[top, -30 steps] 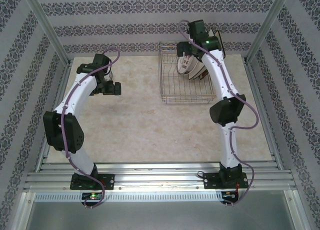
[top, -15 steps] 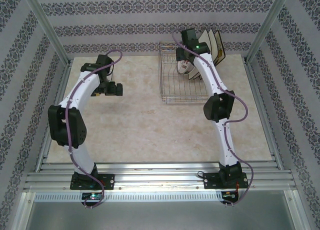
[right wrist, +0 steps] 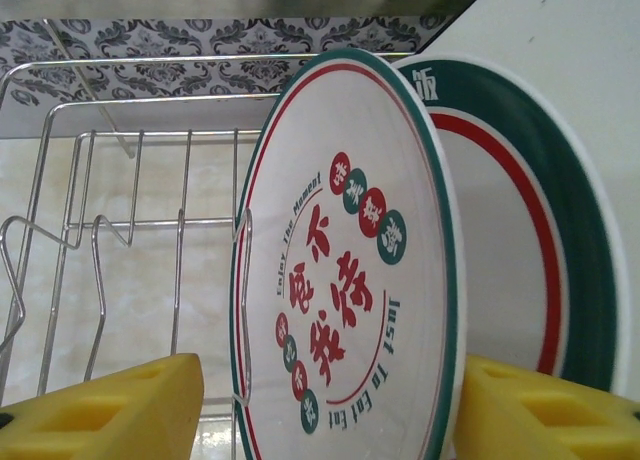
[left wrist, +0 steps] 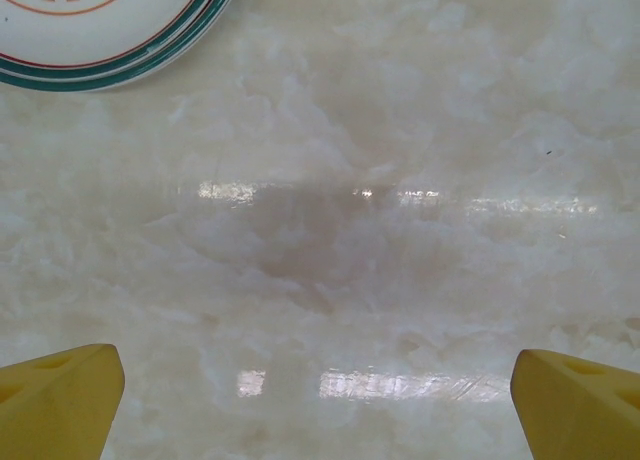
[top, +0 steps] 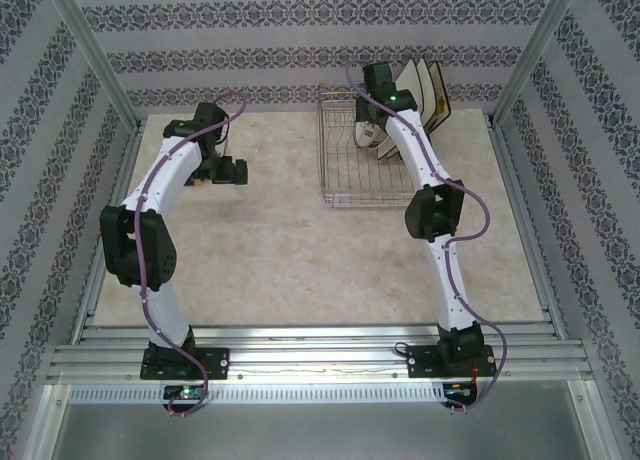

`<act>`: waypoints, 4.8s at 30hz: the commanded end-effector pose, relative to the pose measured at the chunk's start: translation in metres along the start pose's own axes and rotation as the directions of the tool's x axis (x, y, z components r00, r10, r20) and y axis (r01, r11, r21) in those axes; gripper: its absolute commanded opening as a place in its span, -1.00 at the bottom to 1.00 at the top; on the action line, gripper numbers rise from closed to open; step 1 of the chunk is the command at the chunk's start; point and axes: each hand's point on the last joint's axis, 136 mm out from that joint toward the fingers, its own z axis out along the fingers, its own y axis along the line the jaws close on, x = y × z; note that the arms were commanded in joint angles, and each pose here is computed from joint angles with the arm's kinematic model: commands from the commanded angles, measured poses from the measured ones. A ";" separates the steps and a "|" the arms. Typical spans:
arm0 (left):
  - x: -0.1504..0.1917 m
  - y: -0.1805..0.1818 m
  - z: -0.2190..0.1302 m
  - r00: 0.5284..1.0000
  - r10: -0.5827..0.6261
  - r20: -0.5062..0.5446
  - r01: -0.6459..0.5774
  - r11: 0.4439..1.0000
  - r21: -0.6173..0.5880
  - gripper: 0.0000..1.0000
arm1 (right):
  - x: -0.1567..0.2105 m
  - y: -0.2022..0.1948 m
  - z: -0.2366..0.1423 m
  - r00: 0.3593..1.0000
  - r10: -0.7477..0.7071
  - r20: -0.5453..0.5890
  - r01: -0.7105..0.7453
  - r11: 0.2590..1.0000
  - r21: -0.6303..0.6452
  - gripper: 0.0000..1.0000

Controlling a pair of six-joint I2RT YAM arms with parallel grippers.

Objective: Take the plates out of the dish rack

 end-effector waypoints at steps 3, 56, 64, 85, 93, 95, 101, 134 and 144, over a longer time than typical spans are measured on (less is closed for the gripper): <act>0.006 -0.001 0.004 0.999 0.028 -0.046 -0.029 0.999 -0.021 0.99 | -0.011 0.005 0.007 0.998 0.044 0.044 -0.042 0.998 -0.037 0.07; 0.006 -0.001 0.018 0.998 0.036 -0.045 -0.037 0.999 -0.028 0.99 | -0.062 0.018 -0.204 0.978 -0.052 0.200 0.072 0.993 -0.096 -1.00; -0.003 0.000 0.015 1.000 0.020 -0.012 -0.021 0.999 -0.039 0.99 | -0.022 0.015 -0.226 0.989 -0.032 0.143 0.066 0.969 -0.240 -1.00; 0.001 -0.003 0.014 0.999 0.046 -0.003 -0.046 0.998 -0.050 0.99 | 0.056 0.051 -0.223 0.955 0.235 -0.183 -0.257 0.341 -0.904 -1.00; 0.003 -0.019 0.022 0.998 0.057 -0.006 -0.057 0.997 0.043 0.99 | 0.071 0.058 -0.202 0.941 0.240 -0.239 -0.307 0.303 -0.902 -1.00; 0.001 -0.025 0.019 0.998 0.062 0.006 -0.062 0.995 0.075 0.99 | 0.074 0.059 -0.197 0.939 0.239 -0.247 -0.315 0.307 -0.898 -1.00; -0.010 -0.062 -0.003 0.992 0.054 0.110 -0.085 0.950 0.301 0.99 | 0.082 0.063 -0.185 0.932 0.236 -0.276 -0.342 0.314 -0.886 -1.00; -0.034 -0.158 -0.058 0.978 -0.137 0.157 -0.085 0.425 0.901 -0.10 | 0.082 0.123 -0.181 0.946 0.142 -0.290 -0.320 0.293 -0.901 -1.00; -0.040 -0.164 -0.056 0.981 -0.149 0.127 -0.062 0.381 0.923 -0.46 | 0.088 0.138 -0.184 0.948 0.108 -0.300 -0.319 0.272 -0.908 -1.00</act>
